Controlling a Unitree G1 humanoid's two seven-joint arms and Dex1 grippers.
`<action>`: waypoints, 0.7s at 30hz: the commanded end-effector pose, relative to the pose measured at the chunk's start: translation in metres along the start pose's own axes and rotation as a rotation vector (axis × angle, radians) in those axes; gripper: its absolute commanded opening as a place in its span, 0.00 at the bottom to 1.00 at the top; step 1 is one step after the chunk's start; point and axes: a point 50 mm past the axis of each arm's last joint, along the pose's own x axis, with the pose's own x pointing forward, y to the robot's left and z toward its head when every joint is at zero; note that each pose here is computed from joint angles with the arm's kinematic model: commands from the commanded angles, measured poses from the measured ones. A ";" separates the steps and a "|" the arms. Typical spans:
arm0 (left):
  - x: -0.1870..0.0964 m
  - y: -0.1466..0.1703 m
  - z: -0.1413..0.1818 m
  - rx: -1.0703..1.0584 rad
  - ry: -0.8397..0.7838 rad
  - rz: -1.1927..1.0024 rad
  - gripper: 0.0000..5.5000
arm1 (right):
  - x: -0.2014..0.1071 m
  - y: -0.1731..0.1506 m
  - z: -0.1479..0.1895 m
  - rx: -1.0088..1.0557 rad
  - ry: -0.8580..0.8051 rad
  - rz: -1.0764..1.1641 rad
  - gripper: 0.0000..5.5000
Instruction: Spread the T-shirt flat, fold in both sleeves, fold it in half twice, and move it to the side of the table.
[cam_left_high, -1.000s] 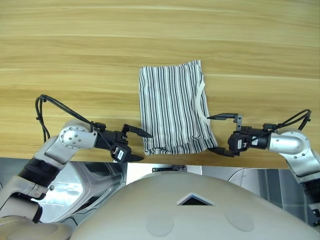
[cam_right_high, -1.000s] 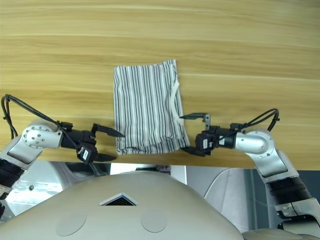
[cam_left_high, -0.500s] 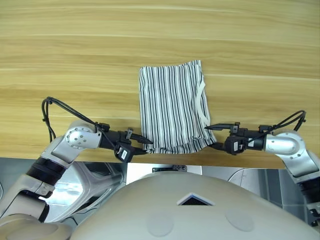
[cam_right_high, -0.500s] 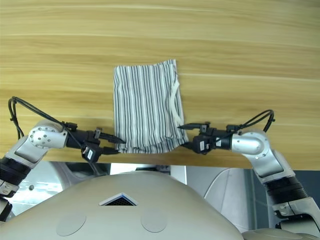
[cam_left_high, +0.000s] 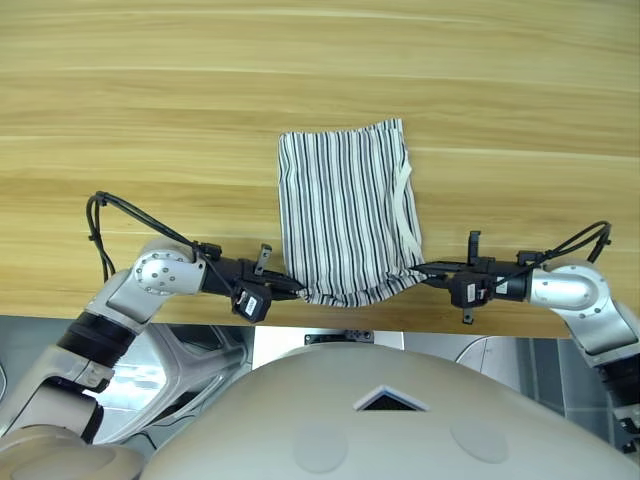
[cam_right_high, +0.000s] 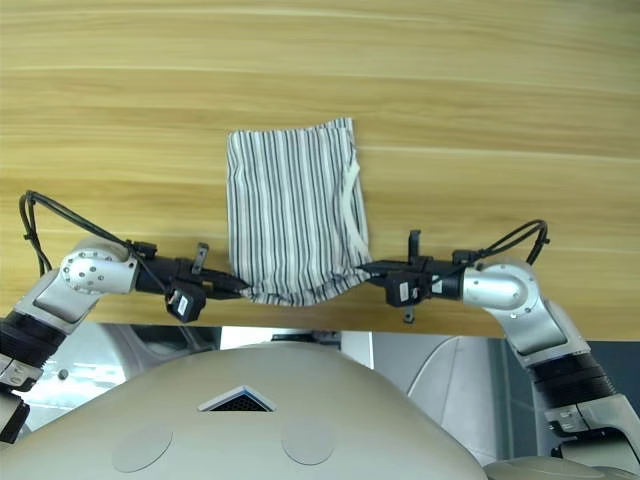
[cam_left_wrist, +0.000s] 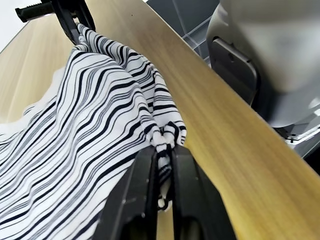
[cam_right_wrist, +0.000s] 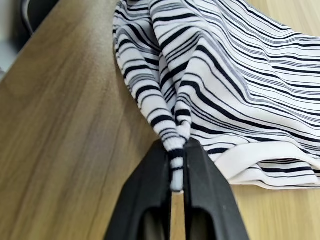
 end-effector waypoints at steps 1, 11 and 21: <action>-0.005 0.012 0.006 0.018 -0.017 0.037 0.04 | -0.007 -0.002 0.002 -0.022 0.008 0.024 0.02; -0.039 0.009 0.016 -0.046 -0.001 0.068 0.04 | -0.027 -0.001 0.032 -0.072 -0.124 0.031 0.02; -0.065 -0.013 0.035 -0.100 -0.014 -0.021 0.04 | -0.048 0.007 0.075 -0.117 -0.300 0.054 0.02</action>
